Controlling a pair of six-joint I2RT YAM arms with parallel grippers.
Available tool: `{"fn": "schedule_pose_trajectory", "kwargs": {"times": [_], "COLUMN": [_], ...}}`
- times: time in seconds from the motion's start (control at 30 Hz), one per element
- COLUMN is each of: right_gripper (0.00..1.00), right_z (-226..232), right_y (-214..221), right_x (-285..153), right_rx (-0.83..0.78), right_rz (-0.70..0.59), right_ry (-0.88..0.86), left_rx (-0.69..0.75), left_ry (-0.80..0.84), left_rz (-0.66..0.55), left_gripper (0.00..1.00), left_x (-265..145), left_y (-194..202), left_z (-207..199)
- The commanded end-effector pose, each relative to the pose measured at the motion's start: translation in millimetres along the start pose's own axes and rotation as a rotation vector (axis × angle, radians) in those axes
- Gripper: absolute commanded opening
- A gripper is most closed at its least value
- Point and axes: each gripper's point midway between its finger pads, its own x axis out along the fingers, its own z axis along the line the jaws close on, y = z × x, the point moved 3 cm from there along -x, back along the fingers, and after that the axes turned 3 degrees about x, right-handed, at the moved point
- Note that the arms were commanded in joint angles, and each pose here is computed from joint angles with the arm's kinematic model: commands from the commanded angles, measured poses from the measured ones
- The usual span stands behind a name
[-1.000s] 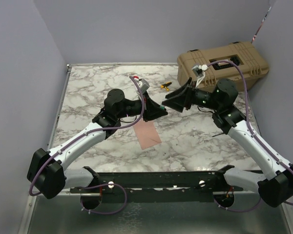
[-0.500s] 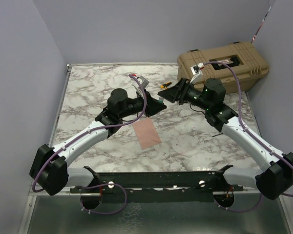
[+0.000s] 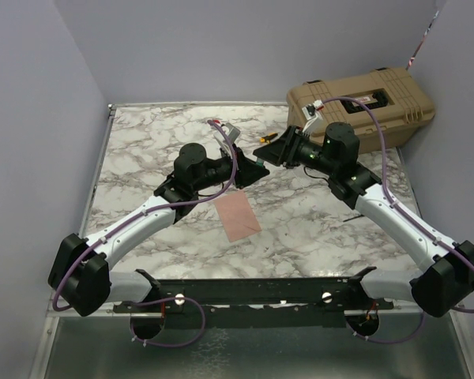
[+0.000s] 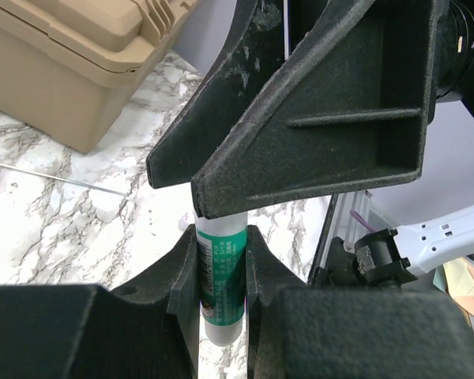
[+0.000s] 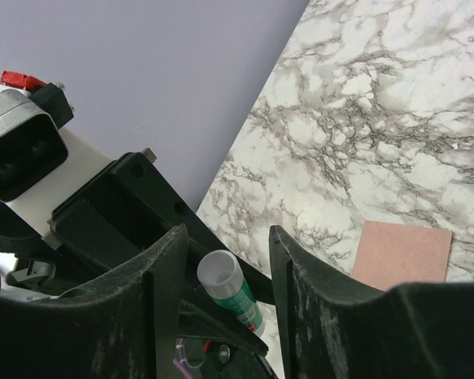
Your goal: Place the letter into the envelope and seal it
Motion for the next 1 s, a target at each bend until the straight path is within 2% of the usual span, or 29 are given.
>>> {"fn": "schedule_pose_trajectory", "kwargs": {"times": [0.0,0.17,0.23,0.37,0.53,0.7,0.97], "right_gripper": [0.49,0.51,0.49,0.18,0.01,0.01,0.01], "right_z": [4.4,3.8,2.6,6.0,13.5,34.8,72.8], "right_y": [7.5,12.8,14.1,15.9,18.4,28.8,59.7], "right_x": [1.9,1.1,1.2,0.6,-8.0,-21.2,-65.5], "right_rx": [-0.006,-0.012,-0.011,-0.028,-0.127,-0.323,-0.574], "right_rz": [0.055,0.072,0.077,0.098,0.138,0.23,0.381], "right_ry": [-0.022,-0.023,-0.02,-0.044,-0.082,-0.278,-0.769], "left_rx": [-0.001,-0.01,-0.013,-0.02,-0.029,-0.018,0.109], "left_ry": [-0.012,-0.02,-0.018,-0.01,0.025,0.176,0.428], "left_rz": [-0.042,-0.046,-0.044,-0.043,-0.04,0.024,0.086], "left_gripper": [0.0,0.0,0.0,0.0,0.0,0.0,0.0], "left_x": [4.6,5.0,5.0,4.7,2.3,-3.5,-29.7], "left_y": [-13.4,-14.4,-13.9,-14.8,-20.1,-16.3,-11.4], "left_z": [-0.4,0.5,0.2,-1.6,-11.1,-35.5,-74.9]}}
